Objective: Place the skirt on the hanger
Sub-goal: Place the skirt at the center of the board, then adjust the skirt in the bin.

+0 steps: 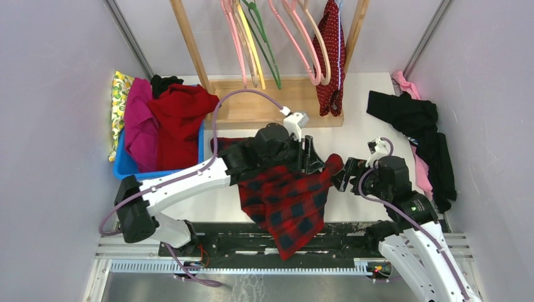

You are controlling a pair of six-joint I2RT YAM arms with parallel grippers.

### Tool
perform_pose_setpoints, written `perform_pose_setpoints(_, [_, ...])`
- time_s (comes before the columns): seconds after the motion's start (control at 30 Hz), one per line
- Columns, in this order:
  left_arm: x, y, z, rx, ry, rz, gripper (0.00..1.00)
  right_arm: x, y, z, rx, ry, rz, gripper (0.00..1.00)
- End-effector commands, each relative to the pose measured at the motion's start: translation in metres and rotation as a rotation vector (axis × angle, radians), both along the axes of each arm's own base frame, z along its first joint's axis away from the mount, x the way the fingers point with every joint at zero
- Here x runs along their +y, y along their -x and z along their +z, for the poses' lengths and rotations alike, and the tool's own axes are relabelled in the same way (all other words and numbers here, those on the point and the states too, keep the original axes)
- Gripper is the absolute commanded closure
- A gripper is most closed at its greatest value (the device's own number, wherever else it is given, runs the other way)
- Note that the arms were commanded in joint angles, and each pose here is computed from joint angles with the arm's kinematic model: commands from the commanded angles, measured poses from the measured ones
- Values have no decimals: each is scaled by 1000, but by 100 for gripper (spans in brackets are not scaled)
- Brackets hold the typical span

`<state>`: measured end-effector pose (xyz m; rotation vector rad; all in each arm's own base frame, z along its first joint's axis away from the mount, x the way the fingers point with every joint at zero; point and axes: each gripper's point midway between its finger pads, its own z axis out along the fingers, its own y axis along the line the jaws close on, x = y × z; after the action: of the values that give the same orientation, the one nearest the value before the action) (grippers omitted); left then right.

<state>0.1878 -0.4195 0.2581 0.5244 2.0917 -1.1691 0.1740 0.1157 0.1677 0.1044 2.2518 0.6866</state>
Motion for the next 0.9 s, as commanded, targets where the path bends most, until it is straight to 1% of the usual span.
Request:
perform_pose_setpoints(0.0, [45,-17,29,-129,-67,151,40,6,-13,27,-77,-37,3,10])
perform_pose_setpoints(0.1, [82,-25,21,-127,-135,289,41,8,-16,34,-86,-41,13,10])
perform_pose_setpoints(0.17, [114,-32,13,-118,-180,396,41,10,-19,38,-90,-39,22,10])
perform_pose_setpoints(0.2, [129,-37,13,-112,-179,443,41,11,-21,39,-91,-41,25,10])
perform_pose_setpoints(0.33, [194,-66,-10,-46,-214,626,40,20,-32,43,-91,-58,46,11])
perform_pose_setpoints(0.4, [229,-80,-19,-34,-232,745,40,21,-35,44,-93,-60,48,11])
perform_pose_setpoints(0.57, [310,-117,-12,-60,-254,1051,30,28,-37,45,-92,-86,75,11])
perform_pose_setpoints(0.6, [327,-126,-9,-60,-260,1109,23,30,-37,46,-94,-92,80,11])
perform_pose_setpoints(0.63, [343,-134,-8,-52,-272,1155,20,31,-37,45,-91,-96,86,11])
perform_pose_setpoints(0.7, [375,-150,-10,-18,-302,1250,18,32,-36,46,-92,-101,94,11])
perform_pose_setpoints(0.77, [407,-163,-13,44,-284,1328,18,33,-36,46,-91,-101,103,11])
perform_pose_setpoints(0.87, [443,-177,-24,128,-254,1412,17,36,-35,48,-90,-109,120,11])
